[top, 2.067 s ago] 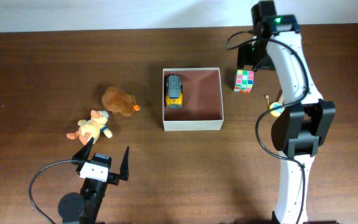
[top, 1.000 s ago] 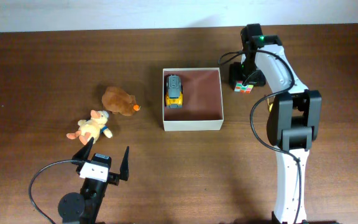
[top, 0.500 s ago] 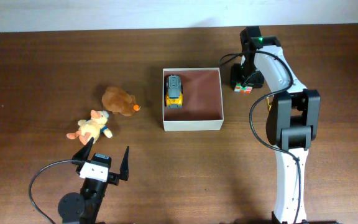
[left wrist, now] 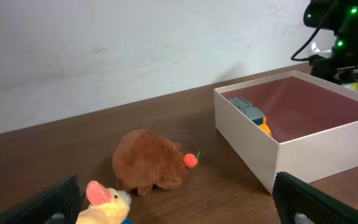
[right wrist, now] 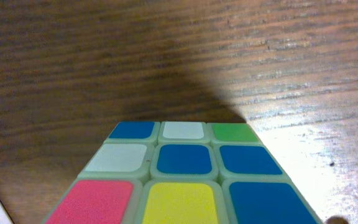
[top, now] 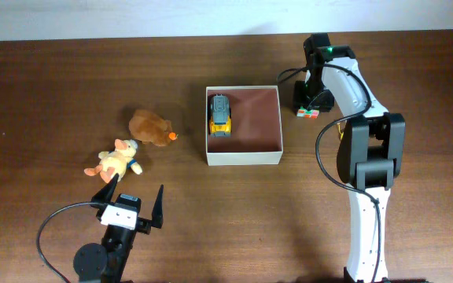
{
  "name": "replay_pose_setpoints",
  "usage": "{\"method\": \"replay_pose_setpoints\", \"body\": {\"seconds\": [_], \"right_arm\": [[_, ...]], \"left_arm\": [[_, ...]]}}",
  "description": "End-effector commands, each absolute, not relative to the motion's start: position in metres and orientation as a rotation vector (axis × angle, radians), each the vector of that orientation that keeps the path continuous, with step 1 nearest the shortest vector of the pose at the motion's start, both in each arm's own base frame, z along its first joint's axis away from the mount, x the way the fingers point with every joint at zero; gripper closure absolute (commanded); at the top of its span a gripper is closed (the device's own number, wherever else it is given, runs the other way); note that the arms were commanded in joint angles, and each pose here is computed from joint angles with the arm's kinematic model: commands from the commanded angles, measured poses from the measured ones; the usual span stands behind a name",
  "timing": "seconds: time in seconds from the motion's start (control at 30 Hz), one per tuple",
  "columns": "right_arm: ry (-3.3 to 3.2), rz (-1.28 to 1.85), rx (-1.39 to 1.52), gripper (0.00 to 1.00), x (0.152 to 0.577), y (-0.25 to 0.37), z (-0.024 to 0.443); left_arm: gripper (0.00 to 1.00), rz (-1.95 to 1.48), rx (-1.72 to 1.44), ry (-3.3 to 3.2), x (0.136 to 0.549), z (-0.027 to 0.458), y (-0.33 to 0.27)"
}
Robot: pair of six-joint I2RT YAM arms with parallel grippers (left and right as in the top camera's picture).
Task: Pack container
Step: 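Grasp the Rubik's cube with right gripper and lift, then carry the Rubik's cube left into the box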
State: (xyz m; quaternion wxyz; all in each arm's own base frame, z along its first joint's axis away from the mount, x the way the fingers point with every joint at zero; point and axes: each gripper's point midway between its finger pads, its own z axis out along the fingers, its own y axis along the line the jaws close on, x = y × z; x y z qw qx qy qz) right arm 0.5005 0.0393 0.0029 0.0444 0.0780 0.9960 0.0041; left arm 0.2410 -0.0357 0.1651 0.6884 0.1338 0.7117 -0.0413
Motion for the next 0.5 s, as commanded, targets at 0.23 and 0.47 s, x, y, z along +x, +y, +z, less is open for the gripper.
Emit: {"method": "replay_pose_setpoints", "body": {"seconds": [0.23, 0.47], "right_arm": [[3.02, 0.011, 0.188, 0.5, 0.508, 0.041, 0.059], [2.969, 0.162, 0.013, 0.5, 0.506, 0.063, 0.123]], "left_arm": [[0.01, -0.09, 0.311, 1.591, 0.241, 0.164, -0.036], [0.01, -0.09, 0.311, 1.591, 0.241, 0.164, -0.036]]}}
